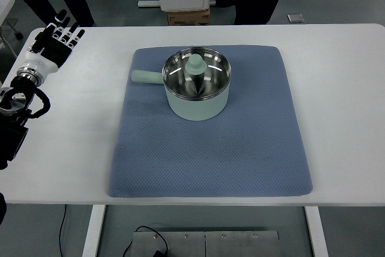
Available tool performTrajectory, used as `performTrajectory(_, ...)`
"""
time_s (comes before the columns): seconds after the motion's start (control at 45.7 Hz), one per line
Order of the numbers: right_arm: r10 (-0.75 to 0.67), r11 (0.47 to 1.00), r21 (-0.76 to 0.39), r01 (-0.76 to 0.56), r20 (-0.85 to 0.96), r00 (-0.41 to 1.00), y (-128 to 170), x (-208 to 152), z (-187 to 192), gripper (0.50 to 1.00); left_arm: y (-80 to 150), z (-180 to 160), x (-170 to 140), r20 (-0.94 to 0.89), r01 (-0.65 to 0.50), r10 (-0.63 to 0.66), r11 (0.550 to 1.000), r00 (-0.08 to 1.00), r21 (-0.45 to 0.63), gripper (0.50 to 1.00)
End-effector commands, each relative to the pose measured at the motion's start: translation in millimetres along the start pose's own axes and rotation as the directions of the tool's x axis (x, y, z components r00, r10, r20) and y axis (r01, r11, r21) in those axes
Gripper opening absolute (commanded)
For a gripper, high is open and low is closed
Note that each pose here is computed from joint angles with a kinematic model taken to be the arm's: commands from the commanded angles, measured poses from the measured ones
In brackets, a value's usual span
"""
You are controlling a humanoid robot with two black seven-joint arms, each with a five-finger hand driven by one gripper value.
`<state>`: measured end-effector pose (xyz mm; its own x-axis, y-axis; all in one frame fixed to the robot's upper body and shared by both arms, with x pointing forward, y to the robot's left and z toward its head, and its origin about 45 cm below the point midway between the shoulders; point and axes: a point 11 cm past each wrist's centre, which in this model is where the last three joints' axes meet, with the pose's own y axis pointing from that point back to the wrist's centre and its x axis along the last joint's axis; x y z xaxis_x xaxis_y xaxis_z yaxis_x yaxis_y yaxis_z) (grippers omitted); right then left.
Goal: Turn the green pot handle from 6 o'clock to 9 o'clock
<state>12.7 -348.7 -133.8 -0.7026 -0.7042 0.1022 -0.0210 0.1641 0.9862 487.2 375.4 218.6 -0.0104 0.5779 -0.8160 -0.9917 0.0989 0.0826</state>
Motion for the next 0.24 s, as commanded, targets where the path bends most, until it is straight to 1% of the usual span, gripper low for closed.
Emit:
performTrajectory(0.0,-0.002,1.000,-0.002,0.002,0.003,1.000,0.0,-0.5,0.2,1.000,1.6,-4.4,3.8,-0.003,-0.007,0.007,1.000,1.000,0.006,1.000)
performTrajectory(0.219,-0.014,1.000,-0.006,0.014,0.010,1.000,0.3,-4.6,0.2,1.000,2.4,-16.0,6.8,-0.014,-0.012,0.013,1.000,1.000,0.021,1.000)
